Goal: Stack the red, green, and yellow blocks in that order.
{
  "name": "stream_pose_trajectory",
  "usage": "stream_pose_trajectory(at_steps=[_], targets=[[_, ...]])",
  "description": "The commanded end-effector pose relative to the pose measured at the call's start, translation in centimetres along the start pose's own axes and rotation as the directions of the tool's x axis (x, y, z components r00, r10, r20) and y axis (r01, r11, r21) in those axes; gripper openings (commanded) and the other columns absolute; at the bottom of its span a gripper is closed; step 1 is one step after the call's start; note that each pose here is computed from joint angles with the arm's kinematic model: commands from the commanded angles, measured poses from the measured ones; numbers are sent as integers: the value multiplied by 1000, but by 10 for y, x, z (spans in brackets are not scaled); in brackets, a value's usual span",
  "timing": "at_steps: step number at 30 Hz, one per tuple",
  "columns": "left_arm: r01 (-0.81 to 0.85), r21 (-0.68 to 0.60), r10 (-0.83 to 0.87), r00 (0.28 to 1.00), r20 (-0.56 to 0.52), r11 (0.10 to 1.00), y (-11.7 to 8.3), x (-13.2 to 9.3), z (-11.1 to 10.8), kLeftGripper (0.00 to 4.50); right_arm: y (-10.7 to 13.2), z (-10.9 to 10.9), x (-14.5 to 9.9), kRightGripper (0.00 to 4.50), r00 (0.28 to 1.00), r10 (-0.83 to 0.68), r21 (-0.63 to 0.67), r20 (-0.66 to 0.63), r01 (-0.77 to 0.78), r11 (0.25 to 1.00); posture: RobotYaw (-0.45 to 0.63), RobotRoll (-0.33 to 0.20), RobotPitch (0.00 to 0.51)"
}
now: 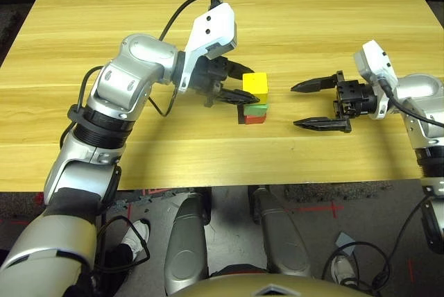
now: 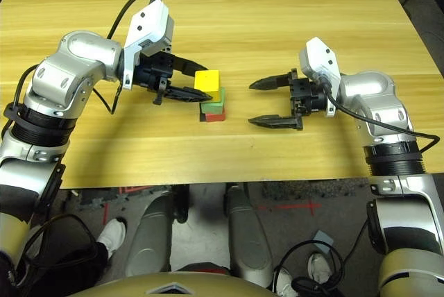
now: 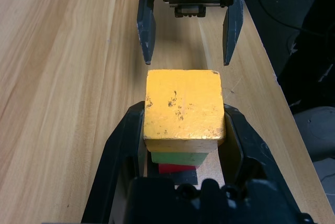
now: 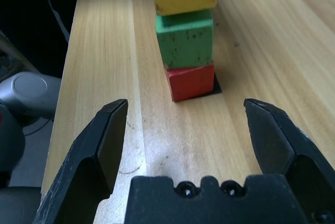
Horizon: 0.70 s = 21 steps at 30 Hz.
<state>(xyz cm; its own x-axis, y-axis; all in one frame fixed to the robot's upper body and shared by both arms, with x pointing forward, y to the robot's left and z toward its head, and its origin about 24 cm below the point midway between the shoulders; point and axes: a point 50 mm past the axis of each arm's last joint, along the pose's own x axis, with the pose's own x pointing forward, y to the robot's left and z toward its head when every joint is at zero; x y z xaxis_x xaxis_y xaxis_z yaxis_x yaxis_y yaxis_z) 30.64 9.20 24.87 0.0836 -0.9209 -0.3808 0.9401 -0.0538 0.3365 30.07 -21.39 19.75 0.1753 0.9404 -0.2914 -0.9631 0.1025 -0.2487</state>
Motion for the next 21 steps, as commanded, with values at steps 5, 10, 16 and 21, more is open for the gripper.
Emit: stream_pose_trajectory(at_steps=[5,10,16,21], targets=[[33,20,-33,999,-11,999,-3,6,1,2046,5,1,-4,4500,1000,-8,1,-5,8,1000,-238,-97,329],[34,16,-33,999,-14,999,-3,6,-1,2046,6,1,-4,4500,1000,-7,6,-6,7,1000,-240,-99,333],[27,16,-27,999,-21,999,-3,6,-3,2046,6,1,-4,4500,1000,-6,9,-7,6,1000,-238,-101,334],[27,28,-26,999,-39,999,-4,6,-5,2046,5,2,-4,4500,1000,-5,8,-6,5,1000,-236,-102,335]])
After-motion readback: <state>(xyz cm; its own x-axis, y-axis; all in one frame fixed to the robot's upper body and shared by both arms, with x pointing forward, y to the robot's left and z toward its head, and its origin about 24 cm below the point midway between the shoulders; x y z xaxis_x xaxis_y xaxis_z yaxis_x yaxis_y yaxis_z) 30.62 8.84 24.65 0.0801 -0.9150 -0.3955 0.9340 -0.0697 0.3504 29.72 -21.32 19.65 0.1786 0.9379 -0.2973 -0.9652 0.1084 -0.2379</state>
